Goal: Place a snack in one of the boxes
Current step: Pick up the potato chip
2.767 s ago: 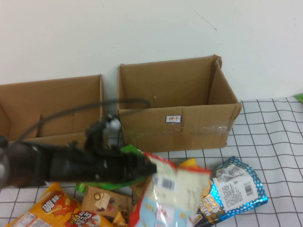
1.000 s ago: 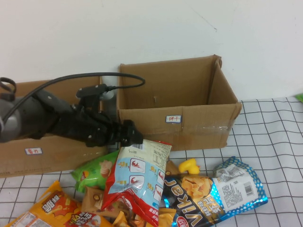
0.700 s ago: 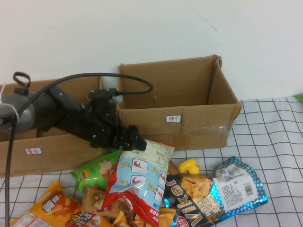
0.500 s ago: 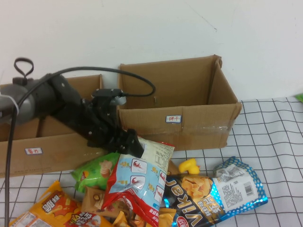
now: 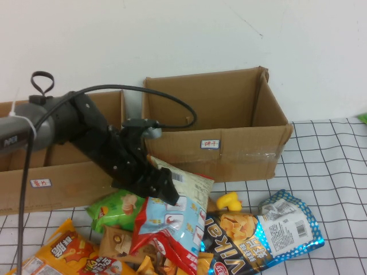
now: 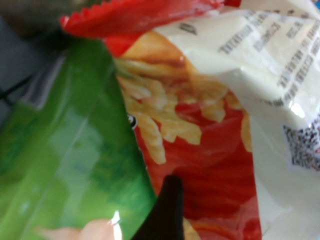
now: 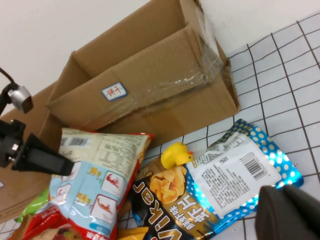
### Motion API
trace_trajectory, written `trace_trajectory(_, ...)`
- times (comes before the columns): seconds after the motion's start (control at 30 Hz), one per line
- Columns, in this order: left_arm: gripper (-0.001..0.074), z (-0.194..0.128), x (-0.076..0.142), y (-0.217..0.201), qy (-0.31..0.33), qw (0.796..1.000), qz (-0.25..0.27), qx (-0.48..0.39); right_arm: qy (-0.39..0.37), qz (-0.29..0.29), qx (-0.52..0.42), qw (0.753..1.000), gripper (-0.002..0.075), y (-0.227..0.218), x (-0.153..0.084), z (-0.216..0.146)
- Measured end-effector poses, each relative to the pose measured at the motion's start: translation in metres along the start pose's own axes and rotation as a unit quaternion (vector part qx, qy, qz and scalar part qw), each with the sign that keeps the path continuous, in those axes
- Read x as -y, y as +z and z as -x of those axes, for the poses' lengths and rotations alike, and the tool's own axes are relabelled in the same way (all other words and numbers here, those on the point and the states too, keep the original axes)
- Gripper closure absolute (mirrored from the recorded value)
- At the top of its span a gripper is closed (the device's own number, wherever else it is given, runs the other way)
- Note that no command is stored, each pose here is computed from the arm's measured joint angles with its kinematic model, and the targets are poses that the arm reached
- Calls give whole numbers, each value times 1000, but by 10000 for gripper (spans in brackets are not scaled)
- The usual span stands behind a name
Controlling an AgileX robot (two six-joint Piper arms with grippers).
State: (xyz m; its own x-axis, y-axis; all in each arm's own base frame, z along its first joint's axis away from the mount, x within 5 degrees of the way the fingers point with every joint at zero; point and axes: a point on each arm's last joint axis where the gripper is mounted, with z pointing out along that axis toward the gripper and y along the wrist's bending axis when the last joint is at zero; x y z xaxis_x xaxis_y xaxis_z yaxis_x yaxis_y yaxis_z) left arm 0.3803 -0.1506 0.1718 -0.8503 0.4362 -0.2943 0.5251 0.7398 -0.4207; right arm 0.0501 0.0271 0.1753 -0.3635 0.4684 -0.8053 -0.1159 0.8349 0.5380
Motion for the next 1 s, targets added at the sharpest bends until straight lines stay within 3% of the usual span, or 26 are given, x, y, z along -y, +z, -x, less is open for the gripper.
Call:
trace_trajectory(0.4, 66, 2, 6, 21, -13, 1000, -10, -8, -1, 0, 0, 1000, 727, 0, 0, 0)
trace_trajectory(0.53, 230, 1, 4, 26, -29, 999, -12, -9, -1, 0, 0, 1000, 727, 0, 0, 0)
trace_trajectory(0.57, 305, 1, 4, 27, -32, 999, -12, -10, -1, 0, 0, 1000, 727, 0, 0, 0)
trace_trajectory(0.6, 436, 1, 3, 28, -35, 999, -13, -9, -2, 0, 0, 1000, 727, 0, 0, 0)
trace_trajectory(0.7, 612, 2, 4, 28, -38, 999, -16, -7, -2, 0, 0, 1000, 727, 0, 0, 0)
trace_trajectory(0.8, 694, 2, 5, 28, -44, 999, -22, -5, -2, 0, 0, 1000, 727, 0, 0, 0)
trace_trajectory(1.0, 726, 2, 10, 24, -42, 998, -37, -9, -1, 1, 0, 1000, 727, 0, 0, 0)
